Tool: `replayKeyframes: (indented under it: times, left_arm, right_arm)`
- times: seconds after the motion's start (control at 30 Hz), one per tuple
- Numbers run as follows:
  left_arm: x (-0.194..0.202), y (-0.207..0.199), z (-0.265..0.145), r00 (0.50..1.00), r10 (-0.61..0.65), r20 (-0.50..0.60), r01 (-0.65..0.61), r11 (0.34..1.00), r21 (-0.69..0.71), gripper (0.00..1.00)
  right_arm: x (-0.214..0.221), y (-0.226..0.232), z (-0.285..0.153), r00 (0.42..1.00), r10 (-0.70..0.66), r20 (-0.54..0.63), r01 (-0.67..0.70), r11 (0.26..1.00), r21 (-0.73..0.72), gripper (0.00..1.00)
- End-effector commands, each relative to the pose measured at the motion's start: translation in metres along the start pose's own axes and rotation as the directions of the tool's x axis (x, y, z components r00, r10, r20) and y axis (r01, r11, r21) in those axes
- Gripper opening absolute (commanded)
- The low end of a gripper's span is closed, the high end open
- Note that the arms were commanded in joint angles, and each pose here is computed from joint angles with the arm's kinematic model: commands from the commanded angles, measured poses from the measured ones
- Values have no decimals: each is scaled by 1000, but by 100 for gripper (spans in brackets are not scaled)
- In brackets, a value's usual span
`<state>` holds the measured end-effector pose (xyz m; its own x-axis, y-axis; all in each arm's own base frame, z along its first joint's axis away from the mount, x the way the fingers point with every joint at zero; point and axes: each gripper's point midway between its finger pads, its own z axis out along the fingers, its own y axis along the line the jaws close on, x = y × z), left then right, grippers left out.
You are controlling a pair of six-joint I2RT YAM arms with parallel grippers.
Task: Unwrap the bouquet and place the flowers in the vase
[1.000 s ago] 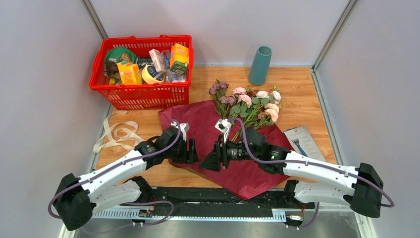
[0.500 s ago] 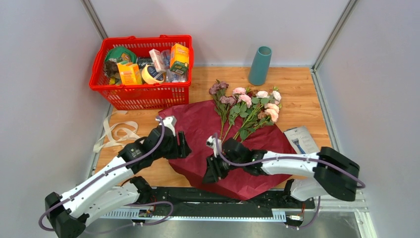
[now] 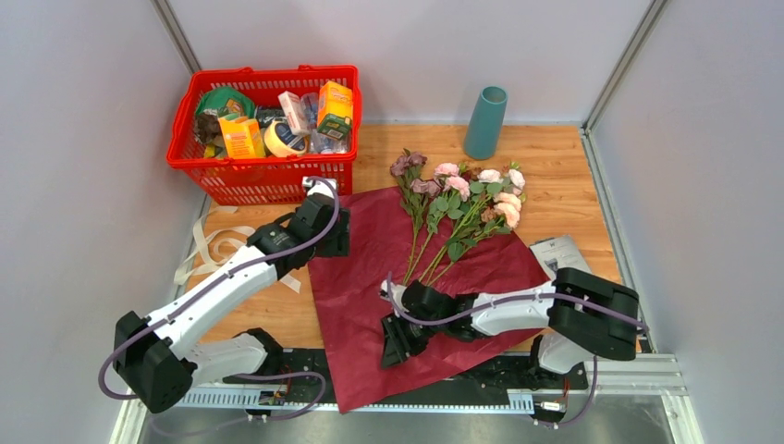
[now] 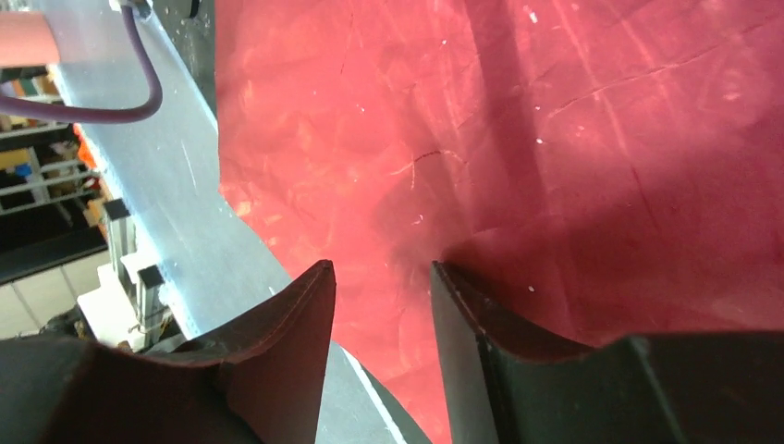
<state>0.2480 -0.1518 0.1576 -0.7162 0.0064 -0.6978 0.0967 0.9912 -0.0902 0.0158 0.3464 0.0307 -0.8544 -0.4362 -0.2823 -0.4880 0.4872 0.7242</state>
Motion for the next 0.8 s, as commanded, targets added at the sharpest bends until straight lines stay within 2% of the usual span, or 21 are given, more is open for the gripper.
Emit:
replayKeyframes:
  times: [0.0, 0.17, 0.23, 0.33, 0.43, 0.53, 0.77]
  left_arm:
    - [5, 4, 8, 999, 30, -24, -29, 999, 41, 73]
    - [2, -8, -8, 998, 59, 3, -59, 987, 147, 73]
    - [4, -9, -14, 995, 99, 19, -101, 978, 182, 73]
    - [9, -13, -24, 993, 116, 36, -121, 963, 243, 73]
    - [22, -15, -34, 988, 144, 53, -153, 939, 307, 72]
    - [19, -12, -42, 985, 113, 128, -148, 936, 320, 72]
    - [8, -11, -58, 968, 95, 232, -173, 922, 346, 71]
  right_arm:
    - [-31, 7, -15, 989, 34, 146, -47, 995, 86, 49]
    - [-79, 8, -43, 935, 14, 354, -91, 975, 201, 52]
    - [-111, 1, -63, 879, -19, 476, -129, 952, 277, 54]
    - [-147, -7, -93, 800, -64, 596, -183, 921, 344, 55]
    - [-179, -24, -129, 695, -97, 712, -271, 882, 385, 56]
    - [-201, -54, -170, 603, -95, 792, -381, 838, 390, 57]
    - [-209, -125, -258, 410, -80, 909, -596, 731, 333, 57]
